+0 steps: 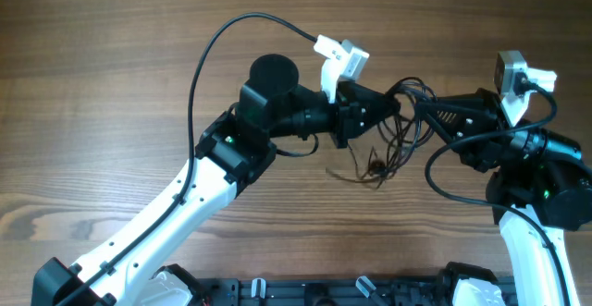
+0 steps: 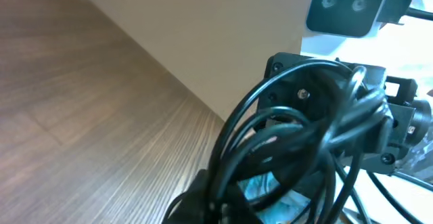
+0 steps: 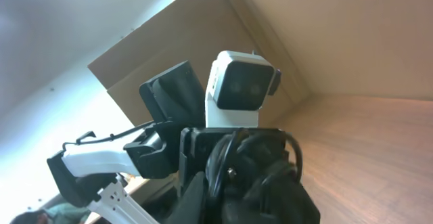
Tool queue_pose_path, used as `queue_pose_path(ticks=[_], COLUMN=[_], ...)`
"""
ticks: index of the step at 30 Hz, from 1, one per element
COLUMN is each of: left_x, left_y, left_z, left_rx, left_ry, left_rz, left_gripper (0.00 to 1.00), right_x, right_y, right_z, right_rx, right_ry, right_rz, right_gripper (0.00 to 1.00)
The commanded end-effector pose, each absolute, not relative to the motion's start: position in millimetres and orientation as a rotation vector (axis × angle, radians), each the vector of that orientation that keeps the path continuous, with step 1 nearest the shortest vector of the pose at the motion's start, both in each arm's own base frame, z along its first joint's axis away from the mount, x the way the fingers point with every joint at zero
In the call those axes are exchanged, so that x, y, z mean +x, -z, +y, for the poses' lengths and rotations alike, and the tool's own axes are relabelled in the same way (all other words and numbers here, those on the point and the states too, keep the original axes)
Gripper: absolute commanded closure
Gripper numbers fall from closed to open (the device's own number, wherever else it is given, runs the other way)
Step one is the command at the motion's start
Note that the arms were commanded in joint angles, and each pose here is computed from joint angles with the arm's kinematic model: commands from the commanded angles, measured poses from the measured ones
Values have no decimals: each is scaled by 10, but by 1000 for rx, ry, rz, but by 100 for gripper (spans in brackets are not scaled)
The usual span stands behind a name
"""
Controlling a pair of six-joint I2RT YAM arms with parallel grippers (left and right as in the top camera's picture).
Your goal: Untangle cables
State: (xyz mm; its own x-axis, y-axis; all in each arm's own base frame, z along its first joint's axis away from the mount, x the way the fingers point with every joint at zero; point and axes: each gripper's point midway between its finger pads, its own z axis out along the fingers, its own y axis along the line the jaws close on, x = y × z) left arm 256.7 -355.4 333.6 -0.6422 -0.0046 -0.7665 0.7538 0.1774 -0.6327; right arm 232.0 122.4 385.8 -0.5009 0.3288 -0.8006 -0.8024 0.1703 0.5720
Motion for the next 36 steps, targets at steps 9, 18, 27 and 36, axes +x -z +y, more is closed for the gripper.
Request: queue_pose_path(ticks=[9,18,27,36], left_x=[3442,3597,3095,3062], left_y=[-3393,-3196,-2925,-2873], left_z=[-2898,-2576,-3059,-3076], left_rx=[448,323,896,1121], left_ry=[1152,870,607,403], left_rz=[1771,1871,1757,1618], left_gripper=[96,96,96,96], right_x=[2768,3164,2927,2653], right_y=[-3351,-2655,-2918,-3074], right_z=[1112,850,987,1024], right_rx=[-334,27,-274,-1026], right_ry=[-1459,-1234,-599,2], right_rz=[1649,1850,1894,1515], right_gripper=[1,0,0,1])
